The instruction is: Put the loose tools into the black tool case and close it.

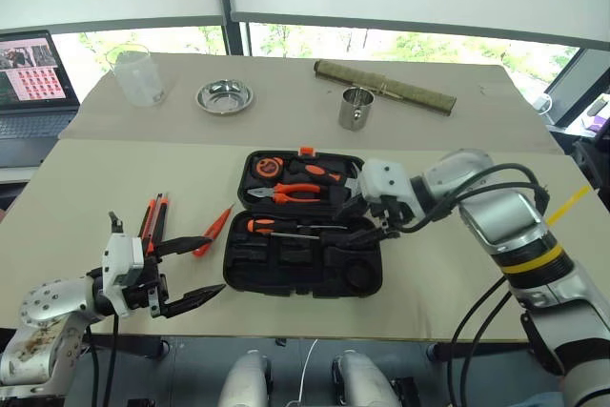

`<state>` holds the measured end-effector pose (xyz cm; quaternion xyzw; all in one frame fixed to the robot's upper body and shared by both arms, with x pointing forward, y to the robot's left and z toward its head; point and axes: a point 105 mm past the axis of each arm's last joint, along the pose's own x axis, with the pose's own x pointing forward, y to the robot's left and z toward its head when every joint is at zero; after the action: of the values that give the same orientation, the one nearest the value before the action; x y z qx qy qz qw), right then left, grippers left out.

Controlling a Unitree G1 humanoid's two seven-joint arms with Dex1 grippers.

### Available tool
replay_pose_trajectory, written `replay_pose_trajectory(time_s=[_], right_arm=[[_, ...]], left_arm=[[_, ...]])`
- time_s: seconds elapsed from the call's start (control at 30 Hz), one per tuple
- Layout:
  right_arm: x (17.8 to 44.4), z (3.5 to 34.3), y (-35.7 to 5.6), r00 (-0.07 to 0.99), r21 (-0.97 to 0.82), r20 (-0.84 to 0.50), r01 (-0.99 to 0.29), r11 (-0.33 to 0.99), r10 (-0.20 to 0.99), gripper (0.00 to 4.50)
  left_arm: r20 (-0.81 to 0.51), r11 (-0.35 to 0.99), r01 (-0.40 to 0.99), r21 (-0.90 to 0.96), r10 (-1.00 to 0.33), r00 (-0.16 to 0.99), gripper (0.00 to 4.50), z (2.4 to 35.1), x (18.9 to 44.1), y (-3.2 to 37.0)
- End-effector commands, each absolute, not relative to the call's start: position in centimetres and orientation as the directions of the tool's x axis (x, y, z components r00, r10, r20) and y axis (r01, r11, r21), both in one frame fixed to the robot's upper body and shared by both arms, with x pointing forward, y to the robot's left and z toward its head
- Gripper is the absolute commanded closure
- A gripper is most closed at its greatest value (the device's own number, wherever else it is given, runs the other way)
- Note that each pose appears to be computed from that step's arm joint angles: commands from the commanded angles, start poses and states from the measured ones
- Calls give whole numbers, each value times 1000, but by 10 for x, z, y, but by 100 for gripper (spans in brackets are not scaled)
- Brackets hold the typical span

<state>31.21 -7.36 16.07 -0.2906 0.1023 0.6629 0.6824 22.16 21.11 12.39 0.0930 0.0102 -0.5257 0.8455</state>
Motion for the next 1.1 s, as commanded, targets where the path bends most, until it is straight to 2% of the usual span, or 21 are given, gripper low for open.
replay_pose_trajectory(time_s=[0.03, 0.13, 0.63, 0.73, 0.87, 0.93, 0.97, 1.03, 1.1], right_arm=[[314, 154, -65, 121, -313, -480, -949, -41, 869, 344], [316, 132, -61, 123, -285, -514, -958, -34, 849, 448], [319, 86, -58, 105, -217, -643, -975, -49, 759, 448], [320, 99, -47, 107, -214, -583, -976, -26, 805, 448], [314, 154, -43, 106, -296, -300, -955, 13, 948, 448], [312, 174, -64, 144, -304, -206, -950, 77, 968, 391], [310, 177, -73, 157, -301, -195, -949, 93, 968, 371], [309, 182, -97, 226, -312, -150, -935, 171, 962, 295], [303, 182, -120, 275, -353, -129, -911, 215, 953, 235]], left_arm=[[-101, 424, 885, 190, -888, 448, 0, 131, 222, 211], [-103, 419, 886, 198, -890, 444, 0, 133, 225, 210], [-120, 439, 873, 211, -875, 469, 0, 139, 226, 213], [-120, 455, 864, 214, -866, 485, 0, 139, 225, 213], [-93, 534, 821, 200, -824, 559, 0, 142, 219, 227], [-89, 624, 762, 172, -761, 643, 0, 141, 210, 247], [-92, 654, 738, 165, -735, 672, 0, 140, 206, 254], [-118, 746, 648, 154, -637, 761, 0, 134, 192, 279], [-138, 843, 515, 155, -498, 856, 0, 129, 177, 306]])
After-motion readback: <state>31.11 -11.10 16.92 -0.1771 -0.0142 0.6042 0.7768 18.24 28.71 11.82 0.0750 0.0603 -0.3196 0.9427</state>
